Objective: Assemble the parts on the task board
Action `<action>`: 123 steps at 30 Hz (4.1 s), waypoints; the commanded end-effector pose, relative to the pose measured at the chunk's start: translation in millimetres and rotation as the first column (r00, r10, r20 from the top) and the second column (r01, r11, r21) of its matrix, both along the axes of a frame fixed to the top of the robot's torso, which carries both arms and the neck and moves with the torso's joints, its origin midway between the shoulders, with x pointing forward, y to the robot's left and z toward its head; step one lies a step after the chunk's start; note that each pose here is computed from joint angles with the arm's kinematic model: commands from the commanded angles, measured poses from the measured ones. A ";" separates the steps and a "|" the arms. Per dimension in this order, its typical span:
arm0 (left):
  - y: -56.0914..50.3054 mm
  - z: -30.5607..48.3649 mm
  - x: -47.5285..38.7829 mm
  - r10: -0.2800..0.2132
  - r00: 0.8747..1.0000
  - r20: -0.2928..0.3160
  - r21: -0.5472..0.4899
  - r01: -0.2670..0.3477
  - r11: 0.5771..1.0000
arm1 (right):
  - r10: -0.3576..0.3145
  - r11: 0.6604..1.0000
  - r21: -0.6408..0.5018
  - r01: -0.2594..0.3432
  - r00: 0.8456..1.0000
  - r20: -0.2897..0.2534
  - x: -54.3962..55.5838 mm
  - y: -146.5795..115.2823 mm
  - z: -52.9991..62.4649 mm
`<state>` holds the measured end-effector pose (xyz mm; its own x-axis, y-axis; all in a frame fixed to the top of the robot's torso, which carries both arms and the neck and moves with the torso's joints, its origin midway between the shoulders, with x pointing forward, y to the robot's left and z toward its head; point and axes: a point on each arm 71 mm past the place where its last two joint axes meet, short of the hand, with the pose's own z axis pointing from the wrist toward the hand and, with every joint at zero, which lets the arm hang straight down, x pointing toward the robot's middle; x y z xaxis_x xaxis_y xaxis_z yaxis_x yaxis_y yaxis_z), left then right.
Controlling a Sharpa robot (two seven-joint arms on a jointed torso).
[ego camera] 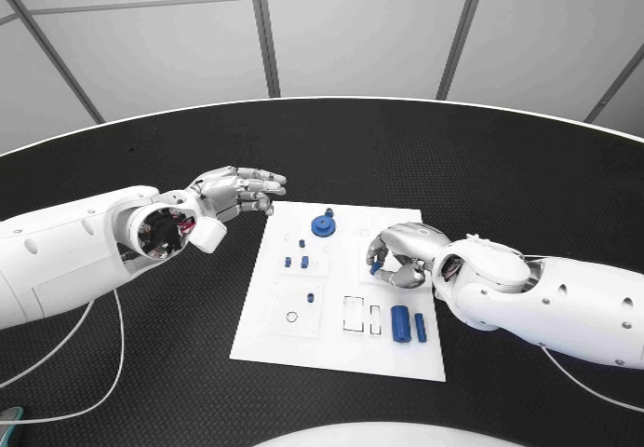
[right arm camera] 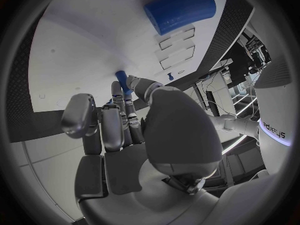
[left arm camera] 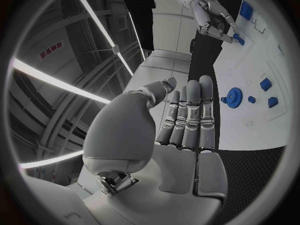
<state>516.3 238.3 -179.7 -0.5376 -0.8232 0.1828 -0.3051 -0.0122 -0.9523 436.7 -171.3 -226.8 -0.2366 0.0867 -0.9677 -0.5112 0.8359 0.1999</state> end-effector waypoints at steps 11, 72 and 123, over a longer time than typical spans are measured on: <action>0.1 -0.1 -0.3 0.000 1.000 -0.002 0.001 0.000 1.000 | -0.005 1.000 0.002 0.005 1.000 0.003 1.6 3.3 -0.6; -23.3 -4.6 20.0 -0.031 1.000 0.004 -0.001 0.031 1.000 | 0.330 0.929 0.178 -0.324 0.944 -0.006 -43.3 141.6 -1.4; -18.7 -4.7 19.7 -0.024 1.000 0.001 0.003 0.024 1.000 | 0.313 0.948 0.083 -0.307 0.946 -0.079 -37.7 145.1 -20.4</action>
<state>536.0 219.6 -184.4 -0.5571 -0.8108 0.1797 -0.3046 -0.0018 -0.9525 398.9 -26.3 -247.2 -0.3483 0.0602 -0.9354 -0.7207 0.6209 0.3083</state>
